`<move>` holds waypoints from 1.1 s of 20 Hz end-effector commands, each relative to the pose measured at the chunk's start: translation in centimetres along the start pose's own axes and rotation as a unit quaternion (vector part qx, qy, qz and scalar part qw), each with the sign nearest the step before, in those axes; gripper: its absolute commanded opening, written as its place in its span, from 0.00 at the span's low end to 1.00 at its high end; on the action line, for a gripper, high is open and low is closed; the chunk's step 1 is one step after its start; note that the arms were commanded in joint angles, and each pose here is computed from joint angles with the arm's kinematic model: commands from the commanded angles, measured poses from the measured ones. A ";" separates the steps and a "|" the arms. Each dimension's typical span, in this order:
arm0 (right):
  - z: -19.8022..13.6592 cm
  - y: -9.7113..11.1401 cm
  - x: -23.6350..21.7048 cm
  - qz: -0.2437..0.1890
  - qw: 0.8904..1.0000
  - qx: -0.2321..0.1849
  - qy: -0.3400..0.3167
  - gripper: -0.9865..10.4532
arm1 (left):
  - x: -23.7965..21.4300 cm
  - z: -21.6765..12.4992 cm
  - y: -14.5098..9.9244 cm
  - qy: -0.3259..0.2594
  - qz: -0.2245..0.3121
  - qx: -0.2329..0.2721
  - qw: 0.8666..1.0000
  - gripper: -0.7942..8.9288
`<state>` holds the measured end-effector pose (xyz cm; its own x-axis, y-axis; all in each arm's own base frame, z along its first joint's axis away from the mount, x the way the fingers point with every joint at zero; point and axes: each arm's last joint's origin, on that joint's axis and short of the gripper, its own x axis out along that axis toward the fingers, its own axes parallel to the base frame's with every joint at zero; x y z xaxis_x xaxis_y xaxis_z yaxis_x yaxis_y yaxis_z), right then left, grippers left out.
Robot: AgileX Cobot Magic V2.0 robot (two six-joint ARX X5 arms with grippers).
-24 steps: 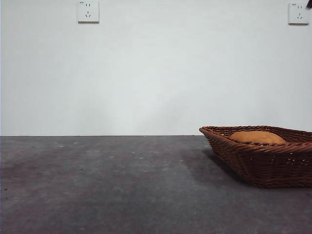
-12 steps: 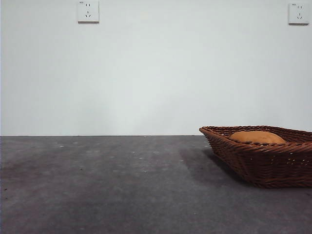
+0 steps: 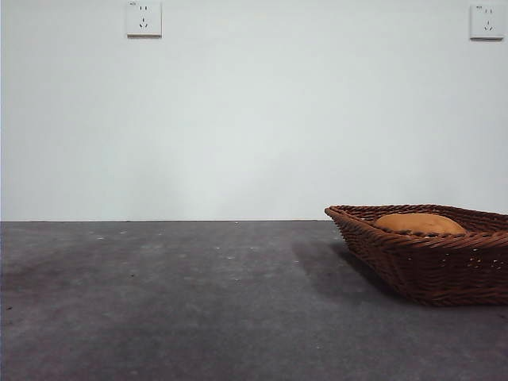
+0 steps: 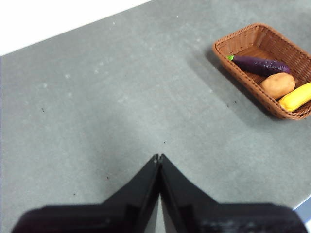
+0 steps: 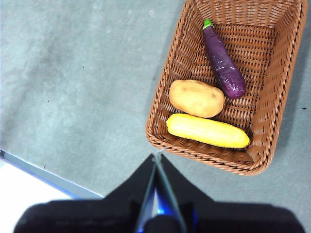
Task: Help me put the vegetables on the table into the basket
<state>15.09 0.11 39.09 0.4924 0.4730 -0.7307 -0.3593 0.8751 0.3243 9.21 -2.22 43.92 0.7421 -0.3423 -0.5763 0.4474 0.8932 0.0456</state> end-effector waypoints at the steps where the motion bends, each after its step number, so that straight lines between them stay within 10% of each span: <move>1: -0.1 0.0 0.1 0.002 1.000 0.003 0.010 0.09 | 0.5 0.0 0.1 0.010 -0.001 0.000 1.000 0.08; 7: -0.1 0.0 0.1 0.002 1.000 0.003 0.010 0.09 | 1.6 0.1 0.4 0.050 -0.008 -0.012 0.999 0.08; 11: -0.1 0.0 0.1 0.002 1.000 0.003 0.010 0.09 | 0.8 2.1 0.6 -0.078 0.016 -0.007 0.997 0.08; 22: -0.1 -0.1 0.1 0.003 1.000 0.003 0.011 0.09 | -2.7 -1.4 0.8 -0.329 0.211 0.097 0.915 0.08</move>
<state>15.15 0.11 39.06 0.4910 0.4731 -0.7315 -0.3587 0.8750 0.3251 6.28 -0.28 45.29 0.9784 -0.1453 0.1474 0.0924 0.9440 0.3169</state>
